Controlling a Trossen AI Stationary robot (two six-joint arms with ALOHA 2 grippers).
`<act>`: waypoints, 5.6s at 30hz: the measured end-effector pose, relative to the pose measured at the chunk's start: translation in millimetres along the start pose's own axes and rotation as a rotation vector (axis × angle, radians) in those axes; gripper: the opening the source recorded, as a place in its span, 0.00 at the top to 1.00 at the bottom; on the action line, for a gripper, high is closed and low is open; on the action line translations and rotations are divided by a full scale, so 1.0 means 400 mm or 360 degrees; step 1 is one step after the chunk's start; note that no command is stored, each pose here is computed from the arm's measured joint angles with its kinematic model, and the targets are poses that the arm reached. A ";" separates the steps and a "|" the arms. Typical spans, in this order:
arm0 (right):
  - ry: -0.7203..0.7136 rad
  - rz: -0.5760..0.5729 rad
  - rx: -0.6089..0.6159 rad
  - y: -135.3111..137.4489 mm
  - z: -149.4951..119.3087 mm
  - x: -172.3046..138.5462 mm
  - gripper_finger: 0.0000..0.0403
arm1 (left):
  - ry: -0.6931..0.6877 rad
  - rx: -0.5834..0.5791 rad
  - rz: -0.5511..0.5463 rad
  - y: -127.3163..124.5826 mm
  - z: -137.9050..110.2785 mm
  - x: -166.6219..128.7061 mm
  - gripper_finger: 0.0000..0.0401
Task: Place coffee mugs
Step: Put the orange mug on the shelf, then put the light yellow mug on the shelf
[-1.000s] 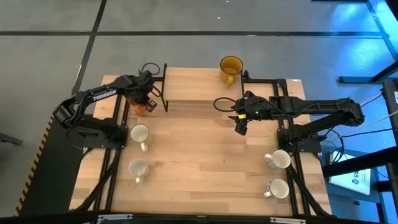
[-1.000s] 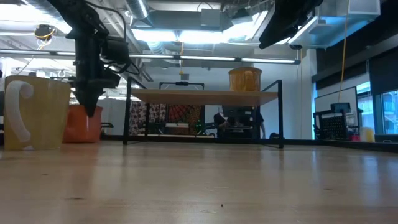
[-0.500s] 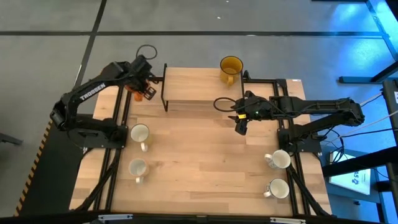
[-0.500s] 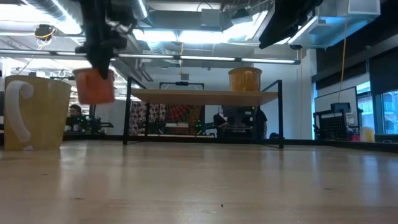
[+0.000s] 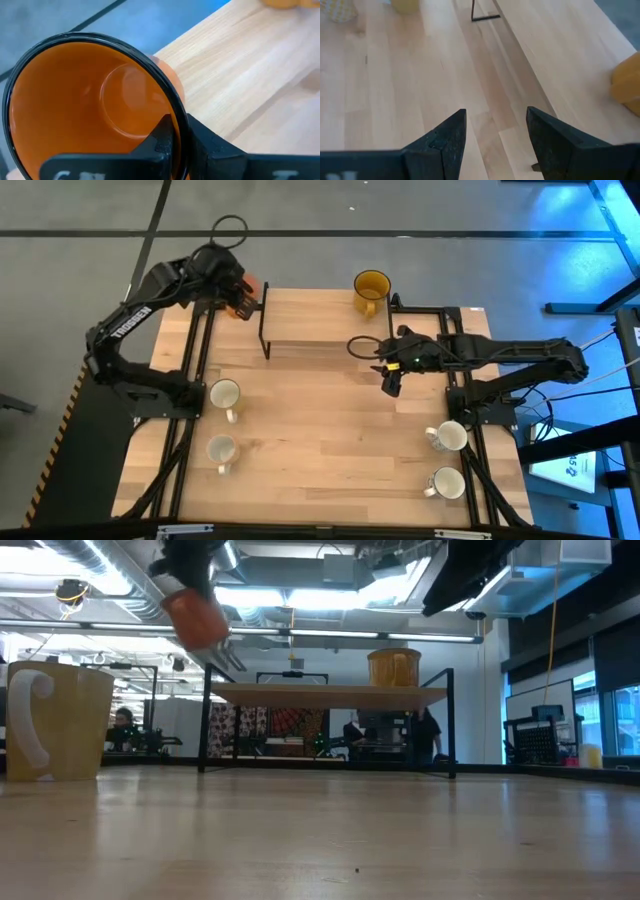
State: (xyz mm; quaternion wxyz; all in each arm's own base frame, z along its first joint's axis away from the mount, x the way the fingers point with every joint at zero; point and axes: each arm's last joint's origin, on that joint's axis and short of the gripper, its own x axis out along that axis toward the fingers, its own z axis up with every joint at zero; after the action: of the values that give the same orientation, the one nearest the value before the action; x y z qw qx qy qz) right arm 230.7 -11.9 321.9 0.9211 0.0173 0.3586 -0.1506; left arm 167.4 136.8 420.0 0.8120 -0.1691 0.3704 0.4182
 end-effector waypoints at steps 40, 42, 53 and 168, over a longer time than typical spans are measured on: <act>0.0308 -0.0143 0.0239 -0.018 -0.058 -0.029 0.52 | 0.0159 0.0214 -0.0153 -0.351 0.250 0.384 0.95; 0.0310 -0.0145 0.0243 -0.018 -0.058 -0.028 0.52 | 0.0153 0.0161 -0.0151 -0.359 0.250 0.407 0.95; 0.0309 -0.0145 0.0248 -0.018 -0.058 -0.028 0.52 | 0.0081 0.0095 -0.0177 -0.377 0.260 0.442 0.95; 0.0200 -0.0086 0.0295 -0.013 -0.040 -0.025 0.52 | -0.0101 0.0082 -0.0831 -0.268 -0.066 0.113 0.65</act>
State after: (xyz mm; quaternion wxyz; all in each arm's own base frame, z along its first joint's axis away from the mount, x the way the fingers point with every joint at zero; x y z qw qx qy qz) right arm 211.7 -12.1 317.0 0.8868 0.1022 0.4004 -0.2066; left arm 258.4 82.9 365.1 0.9077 -0.2250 0.2990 0.1899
